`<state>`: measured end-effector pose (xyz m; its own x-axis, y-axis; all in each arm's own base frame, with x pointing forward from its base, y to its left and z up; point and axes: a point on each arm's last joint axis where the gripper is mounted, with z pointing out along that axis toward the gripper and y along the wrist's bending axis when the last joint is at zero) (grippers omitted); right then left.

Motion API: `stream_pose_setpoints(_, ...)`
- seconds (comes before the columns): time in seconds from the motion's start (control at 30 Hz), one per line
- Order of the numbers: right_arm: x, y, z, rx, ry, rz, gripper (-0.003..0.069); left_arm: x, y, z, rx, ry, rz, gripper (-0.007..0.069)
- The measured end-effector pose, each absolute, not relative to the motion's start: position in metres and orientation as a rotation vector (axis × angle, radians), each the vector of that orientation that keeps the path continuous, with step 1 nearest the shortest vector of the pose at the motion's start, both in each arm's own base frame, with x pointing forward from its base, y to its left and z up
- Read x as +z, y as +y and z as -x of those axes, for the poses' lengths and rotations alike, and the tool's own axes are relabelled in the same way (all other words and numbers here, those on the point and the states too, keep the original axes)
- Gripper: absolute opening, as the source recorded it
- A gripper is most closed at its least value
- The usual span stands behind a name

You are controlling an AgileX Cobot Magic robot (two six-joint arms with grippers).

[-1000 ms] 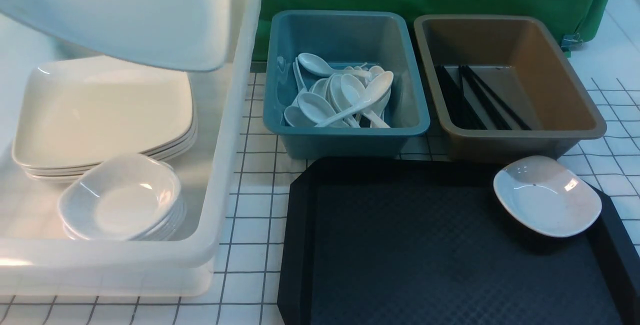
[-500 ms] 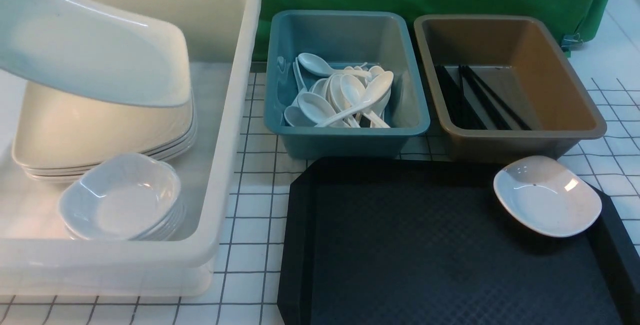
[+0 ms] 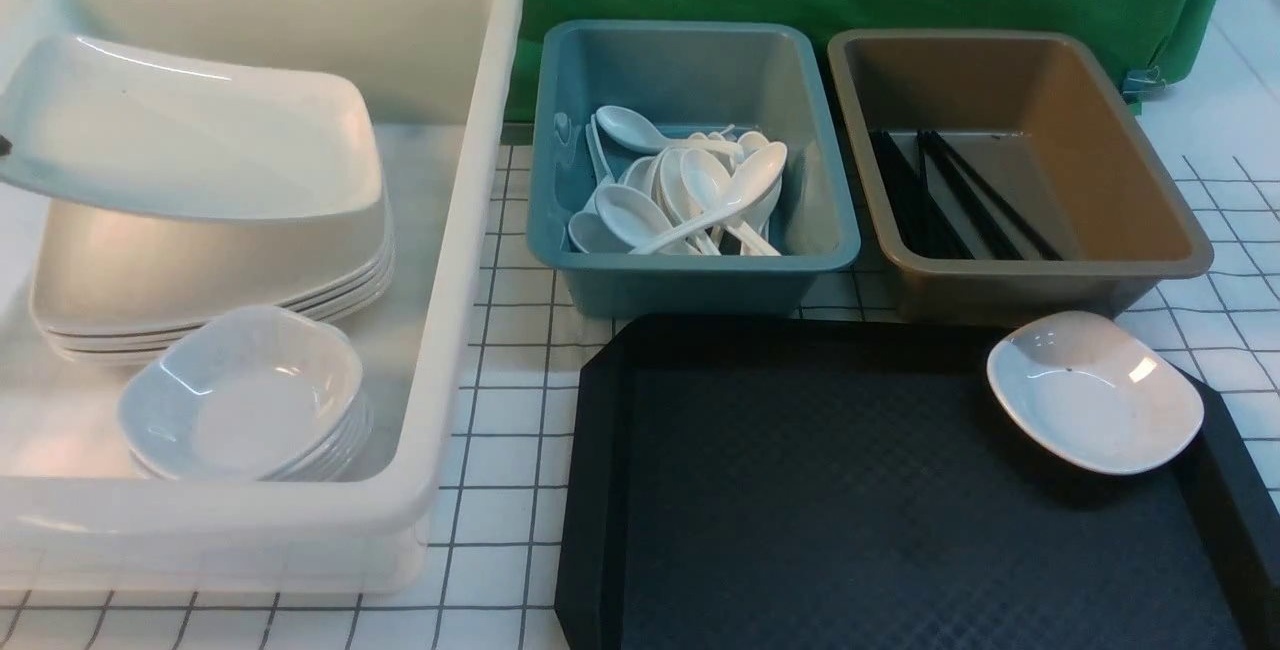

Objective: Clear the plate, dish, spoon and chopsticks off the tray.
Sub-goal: Use the left arm to put the plate into the large storage box on the left, then use the right arm to grab a small plate from the dinner plate

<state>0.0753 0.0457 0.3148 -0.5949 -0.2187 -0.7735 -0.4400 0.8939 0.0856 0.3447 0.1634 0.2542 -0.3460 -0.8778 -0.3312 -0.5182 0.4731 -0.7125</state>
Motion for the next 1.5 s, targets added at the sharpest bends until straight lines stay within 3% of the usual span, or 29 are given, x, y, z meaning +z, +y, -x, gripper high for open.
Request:
stream_pose_setpoints(0.17,0.315,0.046,-0.075,0.340,2.223,0.469,0.0237,0.247,0.165,-0.344,-0.594,2.081,1.120,0.0022)
stream_pose_setpoints(0.37,0.315,0.046,-0.075,0.340,2.223,0.469,0.0239,0.243,0.168,-0.340,-0.486,2.162,1.046,0.0109)
stream_pose_setpoints(0.5,0.315,0.046,-0.075,0.340,2.223,0.469,0.0238,0.241,0.168,-0.338,-0.437,2.224,0.991,0.0248)
stream_pose_setpoints(0.67,0.315,0.046,-0.075,0.341,2.224,0.469,0.0238,0.243,0.164,-0.335,-0.470,2.283,0.957,0.0398)
stream_pose_setpoints(0.8,0.315,0.046,-0.075,0.340,2.225,0.469,0.0239,0.260,0.161,-0.331,-0.465,2.292,0.899,0.0439)
stream_pose_setpoints(0.93,0.318,0.043,-0.072,0.325,2.255,0.471,0.0238,0.300,0.155,-0.326,-0.475,2.280,0.796,0.0380)
stream_pose_setpoints(1.03,0.328,0.040,-0.069,0.308,2.269,0.482,0.0206,0.330,0.144,-0.322,-0.512,2.284,0.710,0.0246)
stream_pose_setpoints(1.1,0.334,0.037,-0.065,0.288,2.282,0.509,0.0141,0.347,0.128,-0.319,-0.557,2.309,0.628,0.0110)
stream_pose_setpoints(1.13,0.336,0.037,-0.065,0.284,2.285,0.512,0.0126,0.348,0.126,-0.319,-0.562,2.312,0.618,0.0099)
stream_pose_setpoints(1.17,0.341,0.034,-0.062,0.267,2.297,0.524,0.0064,0.357,0.106,-0.317,-0.597,2.344,0.529,0.0033)
stream_pose_setpoints(1.23,0.346,0.031,-0.059,0.249,2.313,0.533,0.0030,0.361,0.082,-0.317,-0.641,2.386,0.429,0.0006)
stream_pose_setpoints(1.5,0.342,0.023,-0.051,0.172,2.433,0.549,0.0030,0.358,-0.041,-0.315,-0.776,2.596,-0.082,-0.0007)
